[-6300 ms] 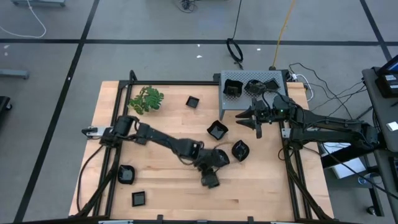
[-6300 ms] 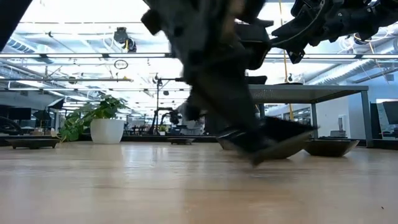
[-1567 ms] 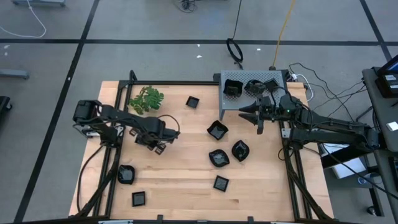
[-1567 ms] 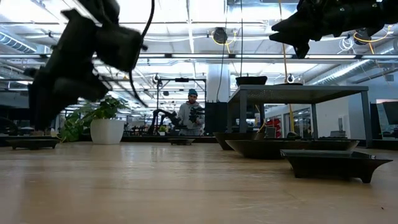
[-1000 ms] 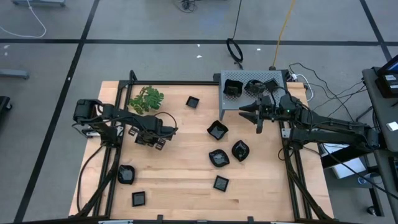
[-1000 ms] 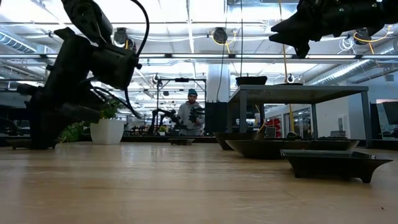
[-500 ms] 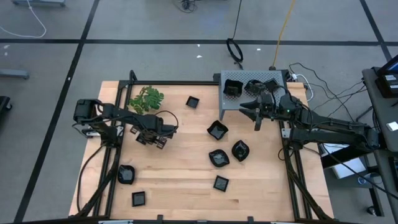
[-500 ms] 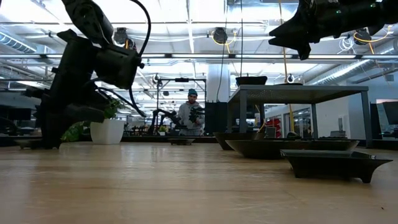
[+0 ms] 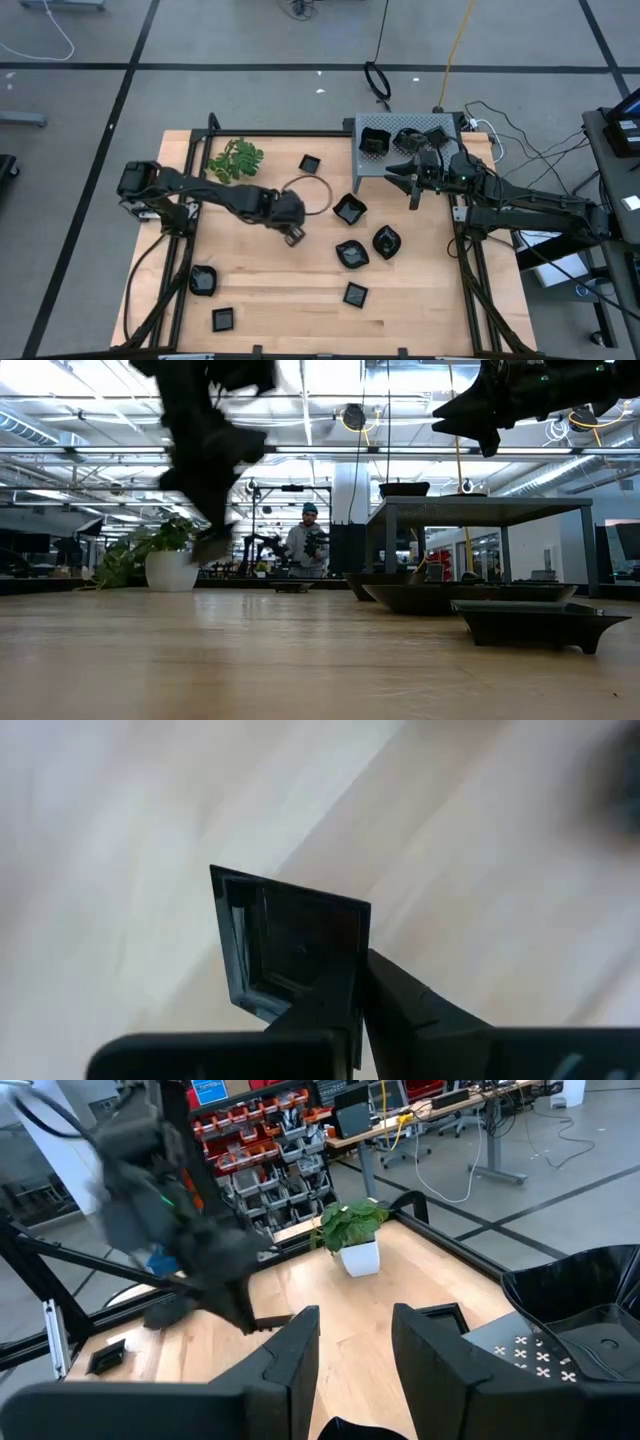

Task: Pick & Place Mini shaped plates
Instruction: Move the square plate to the center of the table

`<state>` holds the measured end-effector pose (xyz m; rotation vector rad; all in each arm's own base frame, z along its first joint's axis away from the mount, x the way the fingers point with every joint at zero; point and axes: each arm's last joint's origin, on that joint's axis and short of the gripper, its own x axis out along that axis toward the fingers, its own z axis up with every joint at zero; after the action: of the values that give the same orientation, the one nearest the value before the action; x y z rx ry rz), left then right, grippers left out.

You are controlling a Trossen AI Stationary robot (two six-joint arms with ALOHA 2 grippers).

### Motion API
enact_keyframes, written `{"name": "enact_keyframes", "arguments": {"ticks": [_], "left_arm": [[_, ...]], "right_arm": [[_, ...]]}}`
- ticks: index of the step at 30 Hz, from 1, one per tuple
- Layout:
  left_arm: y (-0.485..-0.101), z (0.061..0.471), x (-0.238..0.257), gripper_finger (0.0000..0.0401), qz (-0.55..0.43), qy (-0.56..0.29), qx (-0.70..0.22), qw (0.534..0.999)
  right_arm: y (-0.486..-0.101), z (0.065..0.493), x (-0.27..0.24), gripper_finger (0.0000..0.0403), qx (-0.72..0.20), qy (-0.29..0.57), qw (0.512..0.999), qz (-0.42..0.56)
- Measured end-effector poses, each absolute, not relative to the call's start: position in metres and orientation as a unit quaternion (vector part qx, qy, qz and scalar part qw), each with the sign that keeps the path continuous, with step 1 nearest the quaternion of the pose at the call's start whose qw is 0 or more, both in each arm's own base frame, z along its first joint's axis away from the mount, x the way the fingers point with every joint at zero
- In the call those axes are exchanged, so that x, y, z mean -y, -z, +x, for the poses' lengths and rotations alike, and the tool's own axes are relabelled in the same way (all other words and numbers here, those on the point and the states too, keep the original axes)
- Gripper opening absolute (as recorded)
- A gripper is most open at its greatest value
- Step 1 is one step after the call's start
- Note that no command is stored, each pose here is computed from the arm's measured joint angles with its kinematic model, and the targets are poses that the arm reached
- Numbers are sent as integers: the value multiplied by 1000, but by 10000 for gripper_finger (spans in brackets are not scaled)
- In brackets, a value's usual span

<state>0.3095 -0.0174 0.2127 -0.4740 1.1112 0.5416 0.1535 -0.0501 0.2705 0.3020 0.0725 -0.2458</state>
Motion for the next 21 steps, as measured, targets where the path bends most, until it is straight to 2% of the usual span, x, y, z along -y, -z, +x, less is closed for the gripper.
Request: {"name": "enact_keyframes", "arguments": {"ticks": [4,7,11,15,21], "left_arm": [[-233,338,27,6,-129,-162,-403,892],[-237,351,30,9,-93,-129,-353,922],[-215,359,31,18,-82,-120,-380,913],[-186,368,34,6,-92,-90,-424,896],[-168,374,35,18,-75,-80,-443,890]], "right_arm": [[-271,153,50,116,-36,122,980,150],[-271,153,50,116,-36,122,980,150],[-271,153,50,116,-36,122,981,150],[-271,153,50,116,-35,121,981,150],[-271,154,50,116,-36,120,981,150]]}}
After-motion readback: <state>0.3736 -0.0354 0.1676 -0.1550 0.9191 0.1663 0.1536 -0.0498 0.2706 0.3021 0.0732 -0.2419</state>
